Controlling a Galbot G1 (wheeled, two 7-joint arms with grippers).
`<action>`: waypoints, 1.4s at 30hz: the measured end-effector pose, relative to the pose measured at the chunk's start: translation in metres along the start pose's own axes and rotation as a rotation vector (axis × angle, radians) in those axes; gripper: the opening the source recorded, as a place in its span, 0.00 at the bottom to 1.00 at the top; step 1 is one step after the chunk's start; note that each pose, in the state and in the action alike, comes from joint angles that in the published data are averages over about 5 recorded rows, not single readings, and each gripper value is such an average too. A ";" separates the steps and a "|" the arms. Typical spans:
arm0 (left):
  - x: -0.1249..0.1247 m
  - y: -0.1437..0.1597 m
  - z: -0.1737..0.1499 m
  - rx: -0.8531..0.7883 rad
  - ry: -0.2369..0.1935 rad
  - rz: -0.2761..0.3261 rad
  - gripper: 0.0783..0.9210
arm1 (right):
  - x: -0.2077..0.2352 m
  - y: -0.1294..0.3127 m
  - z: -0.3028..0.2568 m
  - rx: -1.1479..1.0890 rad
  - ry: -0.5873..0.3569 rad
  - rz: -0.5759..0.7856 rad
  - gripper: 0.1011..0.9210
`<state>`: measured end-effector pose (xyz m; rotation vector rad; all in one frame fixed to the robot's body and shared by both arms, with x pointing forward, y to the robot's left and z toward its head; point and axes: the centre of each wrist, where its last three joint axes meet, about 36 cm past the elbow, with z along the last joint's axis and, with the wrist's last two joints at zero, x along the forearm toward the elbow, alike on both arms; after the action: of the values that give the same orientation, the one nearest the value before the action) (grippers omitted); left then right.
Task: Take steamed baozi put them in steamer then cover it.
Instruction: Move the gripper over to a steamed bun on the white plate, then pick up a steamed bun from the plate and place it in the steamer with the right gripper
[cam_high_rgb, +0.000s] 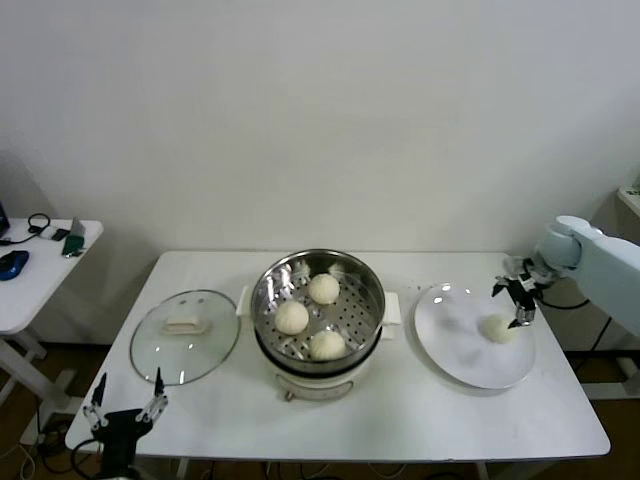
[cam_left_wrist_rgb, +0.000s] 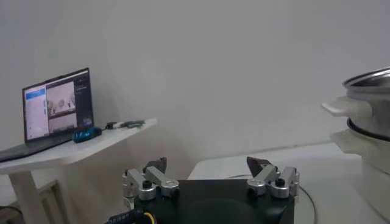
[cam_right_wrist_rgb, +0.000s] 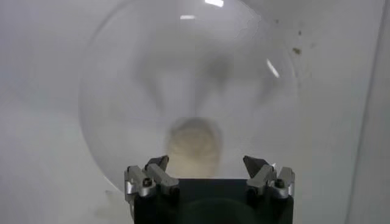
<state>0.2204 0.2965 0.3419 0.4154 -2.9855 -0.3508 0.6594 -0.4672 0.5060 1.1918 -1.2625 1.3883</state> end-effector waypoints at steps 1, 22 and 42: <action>0.000 0.000 0.000 0.000 0.001 -0.001 0.88 | -0.005 0.001 0.002 -0.006 0.005 -0.004 0.88; -0.002 0.000 0.003 -0.005 0.013 -0.006 0.88 | -0.054 -0.004 0.001 -0.068 0.012 -0.052 0.88; -0.001 0.001 0.001 -0.005 0.008 -0.010 0.88 | -0.047 -0.013 0.004 -0.108 -0.016 -0.050 0.72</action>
<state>0.2210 0.2984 0.3410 0.4308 -2.9749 -0.3572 0.6789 -0.4705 0.4614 1.1549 -1.2932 1.2608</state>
